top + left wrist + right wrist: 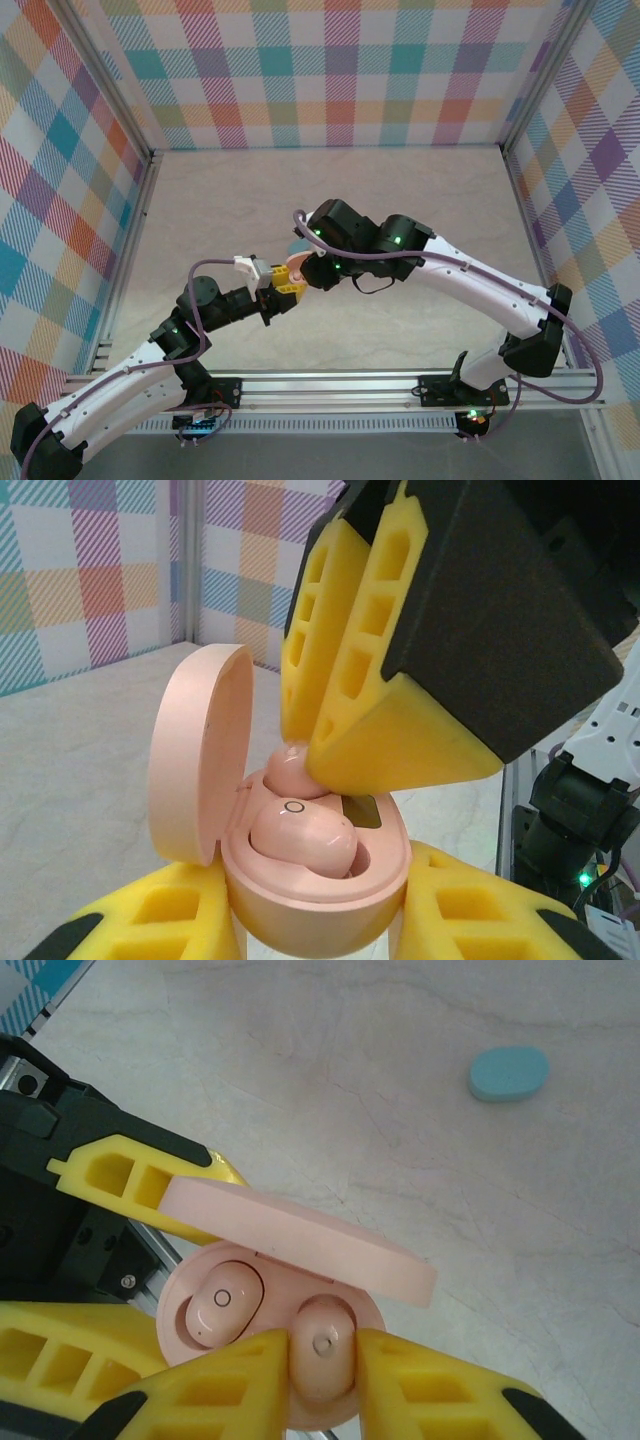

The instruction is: Insert the wireless bluetooth earbuds into the charging case

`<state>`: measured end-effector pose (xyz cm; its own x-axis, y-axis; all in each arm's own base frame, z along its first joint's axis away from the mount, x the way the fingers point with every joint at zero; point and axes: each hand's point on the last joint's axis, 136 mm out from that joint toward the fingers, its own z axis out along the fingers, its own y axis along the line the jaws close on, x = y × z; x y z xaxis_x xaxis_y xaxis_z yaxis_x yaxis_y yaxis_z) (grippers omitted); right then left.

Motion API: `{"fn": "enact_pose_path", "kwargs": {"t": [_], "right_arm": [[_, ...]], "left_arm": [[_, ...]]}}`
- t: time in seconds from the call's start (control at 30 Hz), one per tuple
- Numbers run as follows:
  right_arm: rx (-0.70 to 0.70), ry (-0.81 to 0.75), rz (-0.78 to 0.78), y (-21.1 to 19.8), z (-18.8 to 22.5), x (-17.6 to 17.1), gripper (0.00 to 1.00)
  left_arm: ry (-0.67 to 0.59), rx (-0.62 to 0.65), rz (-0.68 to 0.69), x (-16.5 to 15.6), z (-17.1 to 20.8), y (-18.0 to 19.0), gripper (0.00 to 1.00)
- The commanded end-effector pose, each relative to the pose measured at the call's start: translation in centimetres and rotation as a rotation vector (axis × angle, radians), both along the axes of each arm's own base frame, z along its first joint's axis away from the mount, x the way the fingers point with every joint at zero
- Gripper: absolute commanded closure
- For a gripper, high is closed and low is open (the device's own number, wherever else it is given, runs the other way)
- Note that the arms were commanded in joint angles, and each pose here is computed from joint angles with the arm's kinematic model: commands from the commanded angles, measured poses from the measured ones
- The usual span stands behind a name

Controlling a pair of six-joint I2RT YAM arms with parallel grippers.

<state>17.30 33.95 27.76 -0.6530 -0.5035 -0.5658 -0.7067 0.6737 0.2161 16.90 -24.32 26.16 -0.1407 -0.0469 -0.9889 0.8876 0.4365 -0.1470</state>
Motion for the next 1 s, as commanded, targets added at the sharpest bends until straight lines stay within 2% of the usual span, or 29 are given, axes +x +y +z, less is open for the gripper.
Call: {"fn": "enact_pose_path", "kwargs": {"t": [0.0, 0.27, 0.6, 0.73, 0.97], "right_arm": [[0.008, 0.008, -0.024, -0.9, 0.4, -0.2, 0.72], [0.044, -0.009, -0.025, -0.6, 2.0, -0.1, 0.63], [0.245, -0.154, -0.114, -3.4, 10.0, 1.9, 0.53], [0.264, -0.110, -0.135, -3.7, 9.6, 3.9, 0.52], [0.269, -0.019, -0.028, 0.2, 7.5, 4.8, 0.52]], "left_arm": [[-0.042, -0.061, -0.025, -0.6, 1.9, -0.2, 0.83], [-0.040, -0.061, -0.025, -0.6, 1.9, -0.1, 0.83], [-0.050, -0.063, -0.047, -0.7, 2.1, -0.5, 0.83], [-0.077, -0.072, -0.082, -1.1, 2.7, -0.9, 0.83], [-0.102, -0.055, -0.126, -1.4, 3.8, -1.6, 0.84]]}}
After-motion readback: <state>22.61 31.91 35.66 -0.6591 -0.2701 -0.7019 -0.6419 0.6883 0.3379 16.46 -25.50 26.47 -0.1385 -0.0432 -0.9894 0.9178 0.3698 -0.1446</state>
